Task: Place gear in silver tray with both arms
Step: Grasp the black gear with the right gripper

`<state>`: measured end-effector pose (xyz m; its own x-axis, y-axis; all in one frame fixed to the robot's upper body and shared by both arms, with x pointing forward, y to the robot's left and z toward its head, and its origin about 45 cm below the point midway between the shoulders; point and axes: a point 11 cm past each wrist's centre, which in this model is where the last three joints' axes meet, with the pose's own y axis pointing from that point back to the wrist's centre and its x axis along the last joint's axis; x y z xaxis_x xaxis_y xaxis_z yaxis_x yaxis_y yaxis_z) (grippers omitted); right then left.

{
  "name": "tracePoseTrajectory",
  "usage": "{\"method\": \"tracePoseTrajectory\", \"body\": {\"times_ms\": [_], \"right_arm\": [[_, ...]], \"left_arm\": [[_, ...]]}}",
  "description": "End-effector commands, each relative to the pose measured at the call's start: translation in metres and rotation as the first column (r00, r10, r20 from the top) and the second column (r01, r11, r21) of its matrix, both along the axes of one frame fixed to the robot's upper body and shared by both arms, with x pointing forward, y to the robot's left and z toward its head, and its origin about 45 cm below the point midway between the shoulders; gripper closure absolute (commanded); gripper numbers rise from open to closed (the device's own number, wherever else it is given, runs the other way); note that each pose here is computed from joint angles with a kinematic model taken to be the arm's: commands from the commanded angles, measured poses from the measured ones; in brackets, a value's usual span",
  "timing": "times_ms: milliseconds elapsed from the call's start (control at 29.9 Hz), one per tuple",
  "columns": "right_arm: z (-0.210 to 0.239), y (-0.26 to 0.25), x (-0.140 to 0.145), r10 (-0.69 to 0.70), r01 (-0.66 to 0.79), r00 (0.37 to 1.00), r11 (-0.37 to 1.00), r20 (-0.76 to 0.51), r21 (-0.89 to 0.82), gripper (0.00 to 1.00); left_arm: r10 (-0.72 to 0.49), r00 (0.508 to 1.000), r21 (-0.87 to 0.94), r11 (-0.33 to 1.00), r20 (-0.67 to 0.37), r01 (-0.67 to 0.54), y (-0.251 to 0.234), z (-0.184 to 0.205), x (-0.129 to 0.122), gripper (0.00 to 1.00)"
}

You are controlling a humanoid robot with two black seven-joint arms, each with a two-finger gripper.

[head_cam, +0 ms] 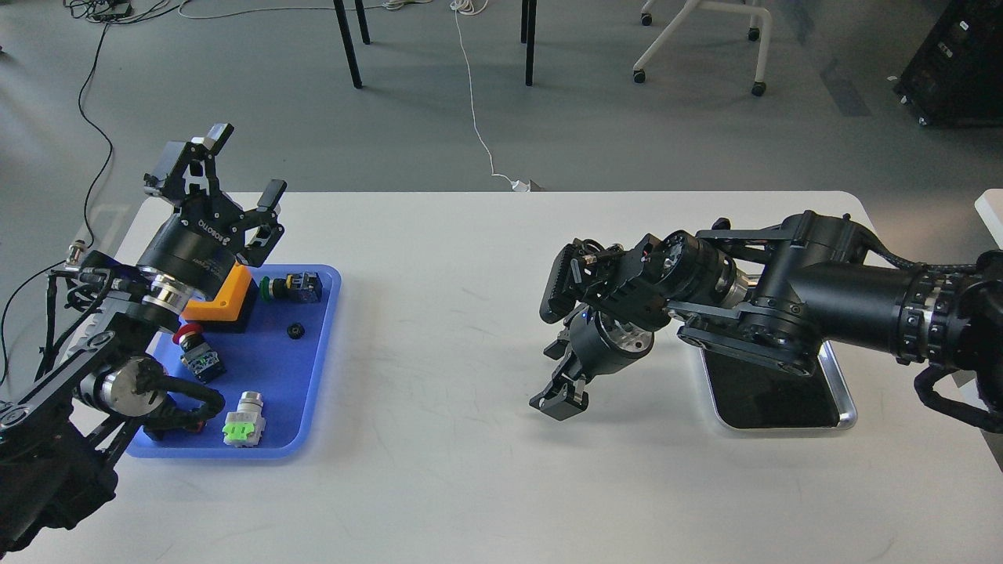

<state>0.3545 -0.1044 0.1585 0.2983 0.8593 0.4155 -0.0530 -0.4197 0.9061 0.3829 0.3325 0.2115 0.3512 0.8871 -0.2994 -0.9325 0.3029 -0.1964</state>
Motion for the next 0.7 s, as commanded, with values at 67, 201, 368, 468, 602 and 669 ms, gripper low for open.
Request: {"method": "tracePoseTrajectory", "body": {"times_ms": [67,201,368,468,602,669], "right_arm": [[-0.0048,0.0006,-0.0001,0.004,-0.004,1.000,1.000,0.000,-0.019,0.38],[-0.0053,0.0030,-0.0007,0.010,-0.010,1.000,1.000,0.000,-0.020,0.38],[-0.0072,0.0013,-0.0016,0.012,-0.012,1.000,1.000,-0.002,-0.029,0.38],[-0.0077,-0.0003,-0.0015,0.016,-0.016,1.000,0.999,0.000,-0.039,0.39],[-0.0076,-0.0012,-0.0008,0.014,-0.014,1.000,0.999,0.001,-0.040,0.39],[-0.0081,-0.0026,0.0004,0.008,-0.008,1.000,0.999,0.003,-0.042,0.39]], "left_arm": [[0.002,1.000,-0.003,1.000,0.008,-0.002,0.0016,0.0029,0.0006,0.02],[-0.002,1.000,-0.005,1.000,0.009,0.002,0.0012,0.0030,0.0004,0.02],[-0.004,1.000,-0.005,1.000,0.010,0.004,0.0012,0.0034,0.0004,0.02],[-0.004,1.000,-0.005,1.000,0.010,0.004,0.0012,0.0034,0.0004,0.02],[-0.004,1.000,-0.007,1.000,0.010,0.004,0.0013,0.0034,0.0004,0.02],[-0.004,1.000,-0.007,1.000,0.010,0.004,0.0013,0.0034,0.0004,0.02]]}}
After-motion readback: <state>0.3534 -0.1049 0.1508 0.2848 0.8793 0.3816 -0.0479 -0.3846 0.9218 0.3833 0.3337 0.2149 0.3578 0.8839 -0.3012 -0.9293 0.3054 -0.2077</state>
